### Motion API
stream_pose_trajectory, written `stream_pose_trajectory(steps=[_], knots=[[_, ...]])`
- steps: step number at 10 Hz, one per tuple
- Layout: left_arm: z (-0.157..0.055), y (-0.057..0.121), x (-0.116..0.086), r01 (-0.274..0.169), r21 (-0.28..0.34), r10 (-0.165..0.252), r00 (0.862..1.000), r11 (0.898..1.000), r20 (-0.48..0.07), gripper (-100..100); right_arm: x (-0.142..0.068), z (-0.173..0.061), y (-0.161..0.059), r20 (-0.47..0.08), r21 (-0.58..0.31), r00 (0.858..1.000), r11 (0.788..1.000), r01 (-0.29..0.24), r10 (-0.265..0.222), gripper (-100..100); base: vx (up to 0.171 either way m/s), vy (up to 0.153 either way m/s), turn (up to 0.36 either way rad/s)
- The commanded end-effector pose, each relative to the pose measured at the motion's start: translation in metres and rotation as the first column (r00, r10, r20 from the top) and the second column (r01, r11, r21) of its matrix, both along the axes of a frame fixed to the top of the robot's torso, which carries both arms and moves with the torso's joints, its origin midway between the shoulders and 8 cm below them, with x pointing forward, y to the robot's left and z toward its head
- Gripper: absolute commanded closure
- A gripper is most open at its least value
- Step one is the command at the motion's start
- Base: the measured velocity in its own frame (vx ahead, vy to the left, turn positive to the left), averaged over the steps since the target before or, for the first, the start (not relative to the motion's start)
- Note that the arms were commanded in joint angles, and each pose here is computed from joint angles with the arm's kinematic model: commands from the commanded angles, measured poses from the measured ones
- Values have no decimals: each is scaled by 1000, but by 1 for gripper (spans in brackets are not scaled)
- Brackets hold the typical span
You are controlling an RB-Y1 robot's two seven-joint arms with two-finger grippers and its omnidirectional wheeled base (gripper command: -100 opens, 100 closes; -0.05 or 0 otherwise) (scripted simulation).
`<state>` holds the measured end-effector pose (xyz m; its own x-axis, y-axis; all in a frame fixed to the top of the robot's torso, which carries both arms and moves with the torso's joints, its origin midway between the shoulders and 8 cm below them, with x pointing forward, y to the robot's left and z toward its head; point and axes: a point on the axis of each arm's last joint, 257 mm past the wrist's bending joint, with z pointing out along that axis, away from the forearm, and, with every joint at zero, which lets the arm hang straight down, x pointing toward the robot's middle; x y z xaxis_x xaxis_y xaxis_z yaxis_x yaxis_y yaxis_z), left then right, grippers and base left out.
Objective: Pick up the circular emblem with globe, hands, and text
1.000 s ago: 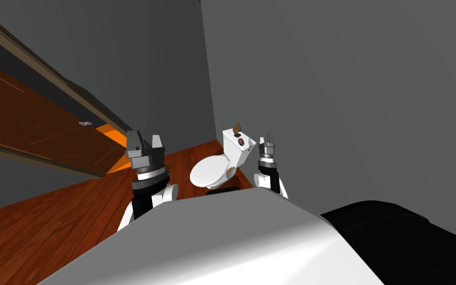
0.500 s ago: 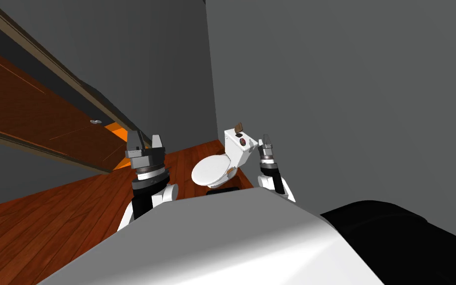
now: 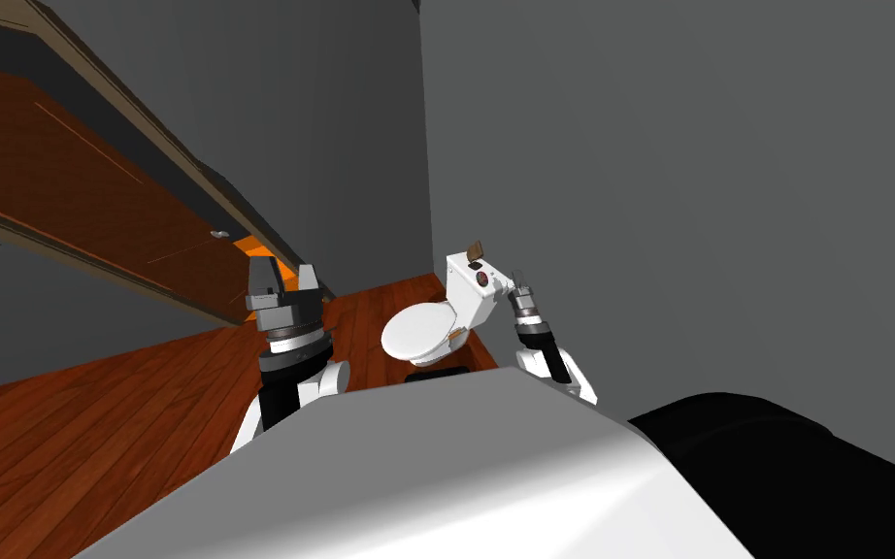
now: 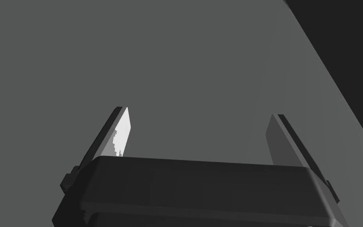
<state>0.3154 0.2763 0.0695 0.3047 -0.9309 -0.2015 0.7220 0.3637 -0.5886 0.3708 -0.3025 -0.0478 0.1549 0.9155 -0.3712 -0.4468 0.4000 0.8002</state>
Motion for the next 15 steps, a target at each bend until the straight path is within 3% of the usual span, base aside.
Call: stream_pose_trajectory(steps=[1,2,5,6,8,9,11,12,14,15], knots=[[0,0,0,0,0,0,1000,1000,0,0,2,-19,-8,-61,-35,998,999,-4,2,-100,-26,1,180],[0,0,0,0,0,0,1000,1000,0,0,2,-19,-7,-63,-46,998,999,-11,8,-100,-20,-3,48],[0,0,0,0,0,0,1000,1000,0,0,0,-53,-25,-180,-116,984,993,-22,1,-100,-26,4,169],[0,0,0,0,0,0,1000,1000,0,0,1,-52,-24,-184,-130,983,991,-32,7,-100,-18,0,48],[0,0,0,0,0,0,1000,1000,0,0,-2,-75,-39,-263,-174,965,984,-40,-7,-100,-20,7,163],[0,0,0,0,0,0,1000,1000,0,0,-2,-75,-38,-266,-187,964,981,-49,-2,-100,-18,-1,70],[0,0,0,0,0,0,1000,1000,0,0,-6,-97,-56,-346,-233,938,971,-60,-25,-100,-23,5,171],[0,0,0,0,0,0,1000,1000,0,0,-6,-96,-55,-348,-245,937,967,-70,-20,-100,-25,2,64],[0,0,0,0,0,0,1000,1000,0,0,-11,-118,-76,-425,-290,904,954,-82,-52,-100,-27,9,159],[0,0,0,0,0,0,1000,1000,0,0,-11,-117,-75,-428,-303,903,948,-94,-48,-100,-23,5,73]])
